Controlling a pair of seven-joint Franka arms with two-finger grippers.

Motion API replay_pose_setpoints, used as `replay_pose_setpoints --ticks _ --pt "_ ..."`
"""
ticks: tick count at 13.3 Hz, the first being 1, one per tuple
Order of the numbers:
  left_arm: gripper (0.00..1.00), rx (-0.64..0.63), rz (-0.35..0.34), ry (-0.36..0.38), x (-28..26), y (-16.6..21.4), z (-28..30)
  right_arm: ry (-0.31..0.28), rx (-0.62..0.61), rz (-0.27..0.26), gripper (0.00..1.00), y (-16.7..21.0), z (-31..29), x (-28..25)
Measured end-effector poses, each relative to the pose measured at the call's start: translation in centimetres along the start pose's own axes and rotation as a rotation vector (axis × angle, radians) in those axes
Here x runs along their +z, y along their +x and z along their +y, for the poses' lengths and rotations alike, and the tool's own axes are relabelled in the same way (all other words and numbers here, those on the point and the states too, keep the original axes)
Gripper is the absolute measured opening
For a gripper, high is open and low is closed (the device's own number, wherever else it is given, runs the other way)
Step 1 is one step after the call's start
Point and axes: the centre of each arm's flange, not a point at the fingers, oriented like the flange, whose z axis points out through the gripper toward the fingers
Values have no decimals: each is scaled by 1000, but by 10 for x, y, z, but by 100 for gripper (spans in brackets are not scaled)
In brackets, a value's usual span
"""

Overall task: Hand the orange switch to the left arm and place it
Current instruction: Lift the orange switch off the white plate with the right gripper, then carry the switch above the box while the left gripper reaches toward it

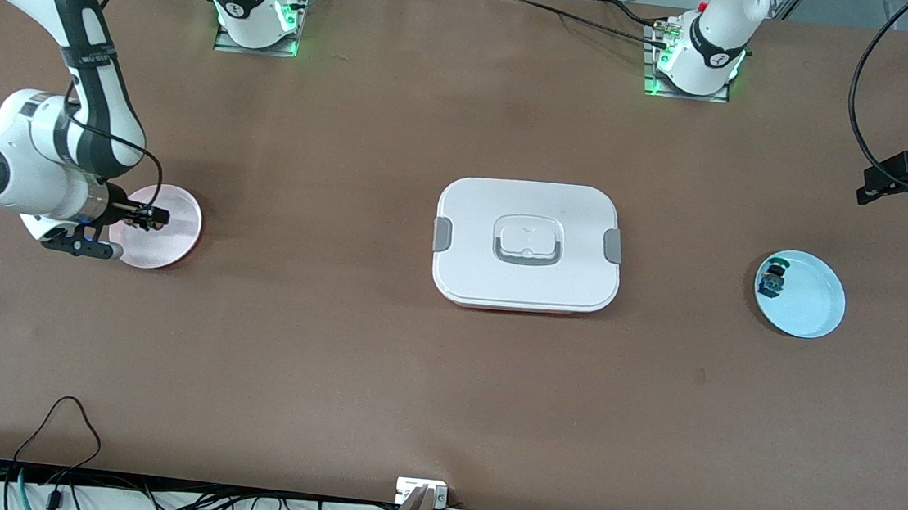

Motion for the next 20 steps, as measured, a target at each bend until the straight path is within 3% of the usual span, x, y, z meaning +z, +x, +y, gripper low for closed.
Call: replay_pose_setpoints --ticks 5,11,16,17,18,20 --pt "100 0 0 0 0 0 0 -1 -60 21 73 4 -25 -72" --pt "100 -2 3 4 -1 0 -2 -11 -178 36 73 -11 -98 -179" --pt "100 72 16 42 -10 4 -11 -25 -337 156 73 -31 -198 -258" --pt "100 92 0 22 -11 4 -14 -14 -359 178 73 -35 -213 -268" --pt "100 94 -36 -56 -10 1 -17 9 -374 206 73 -39 -225 -281" --pt "100 53 -102 -326 1 -4 -35 46 -391 263 73 -46 -236 -311"
